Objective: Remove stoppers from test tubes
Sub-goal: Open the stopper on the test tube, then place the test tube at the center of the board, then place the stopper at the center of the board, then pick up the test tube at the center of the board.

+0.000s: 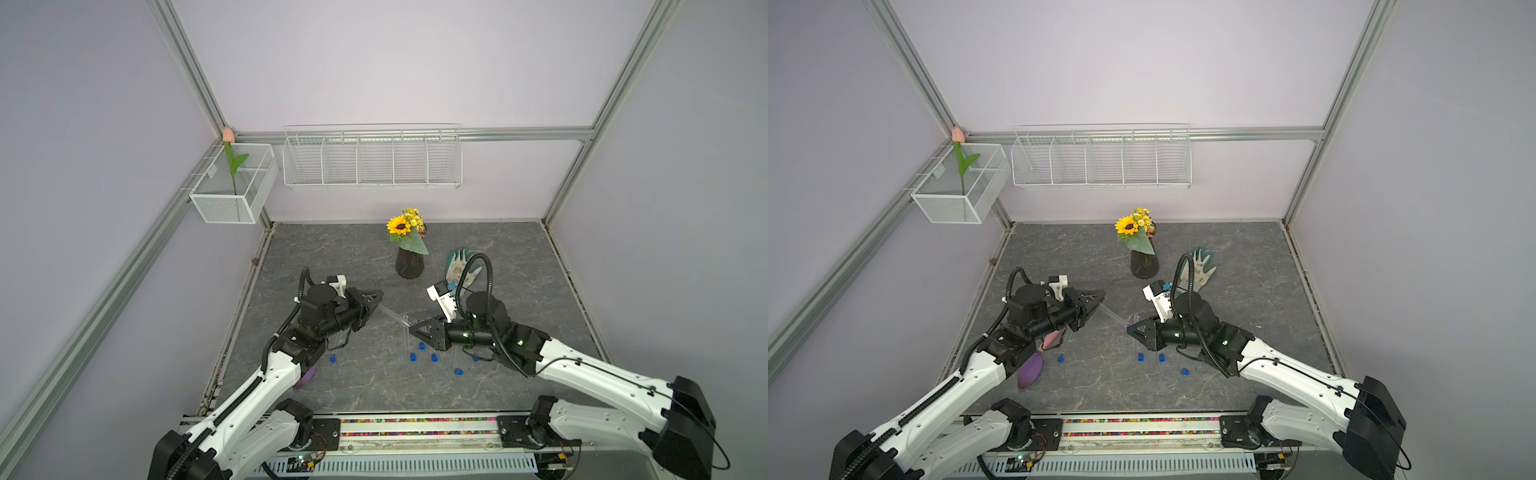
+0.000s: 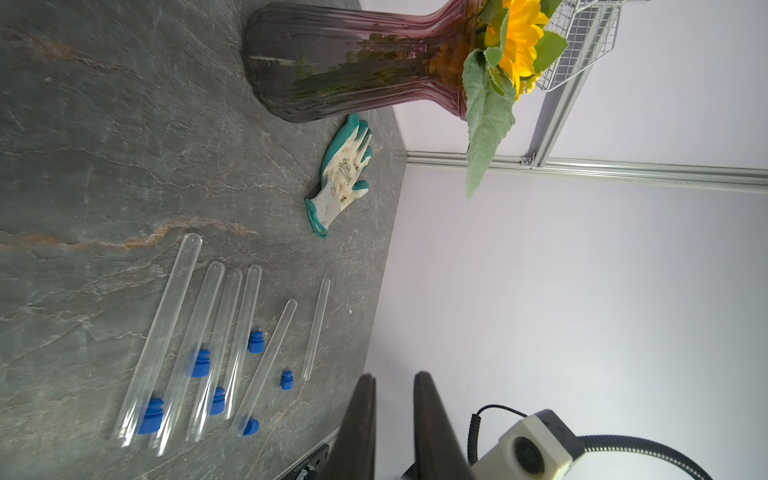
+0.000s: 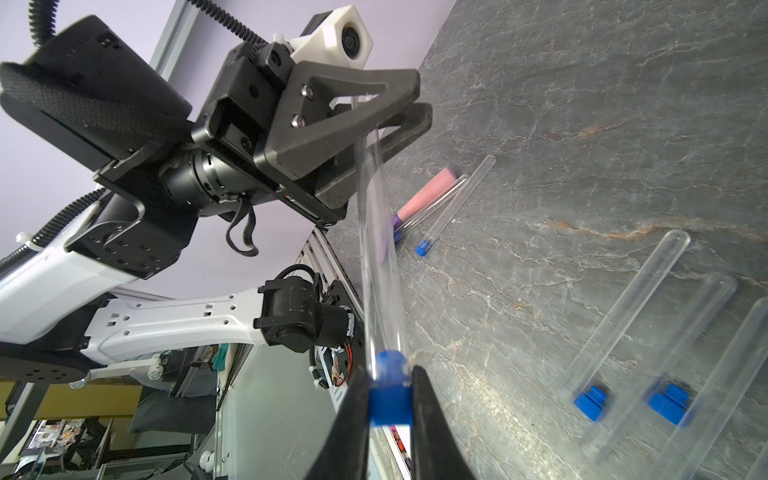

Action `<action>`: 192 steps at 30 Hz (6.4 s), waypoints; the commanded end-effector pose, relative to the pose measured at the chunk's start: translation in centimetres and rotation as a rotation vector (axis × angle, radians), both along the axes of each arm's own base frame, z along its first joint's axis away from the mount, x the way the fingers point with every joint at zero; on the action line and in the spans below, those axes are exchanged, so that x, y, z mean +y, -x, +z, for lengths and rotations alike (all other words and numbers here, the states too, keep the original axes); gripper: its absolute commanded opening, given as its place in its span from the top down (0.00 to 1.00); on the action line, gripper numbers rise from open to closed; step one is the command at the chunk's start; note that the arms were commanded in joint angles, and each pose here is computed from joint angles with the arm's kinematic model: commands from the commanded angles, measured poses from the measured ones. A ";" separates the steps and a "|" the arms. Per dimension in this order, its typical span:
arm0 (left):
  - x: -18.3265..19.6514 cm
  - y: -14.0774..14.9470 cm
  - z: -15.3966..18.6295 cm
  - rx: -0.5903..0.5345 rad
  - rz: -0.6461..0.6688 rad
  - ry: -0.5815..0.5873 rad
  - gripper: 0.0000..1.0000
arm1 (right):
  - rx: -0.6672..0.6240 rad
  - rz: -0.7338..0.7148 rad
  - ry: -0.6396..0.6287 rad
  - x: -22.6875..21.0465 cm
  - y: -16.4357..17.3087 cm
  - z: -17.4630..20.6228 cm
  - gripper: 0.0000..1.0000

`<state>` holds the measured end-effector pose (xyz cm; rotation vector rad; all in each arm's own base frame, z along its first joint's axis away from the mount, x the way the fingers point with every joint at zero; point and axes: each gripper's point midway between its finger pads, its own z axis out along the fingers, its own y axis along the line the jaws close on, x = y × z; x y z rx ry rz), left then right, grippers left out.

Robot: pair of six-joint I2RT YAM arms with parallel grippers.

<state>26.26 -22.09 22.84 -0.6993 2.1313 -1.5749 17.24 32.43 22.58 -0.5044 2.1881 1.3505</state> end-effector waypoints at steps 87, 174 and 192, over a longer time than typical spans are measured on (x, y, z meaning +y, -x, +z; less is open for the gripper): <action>0.8 -0.3 -21.5 0.343 -0.650 -0.840 0.94 | 0.323 0.089 0.514 4.9 -0.1 -20.4 0.81; 0.3 -0.7 -14.2 0.168 -0.540 -0.762 0.36 | 0.133 -0.031 0.620 -0.6 0.6 -14.4 0.23; 1.9 0.2 -10.7 0.083 -0.489 -0.803 0.33 | 0.087 -0.107 0.693 -3.0 -0.3 -13.9 0.22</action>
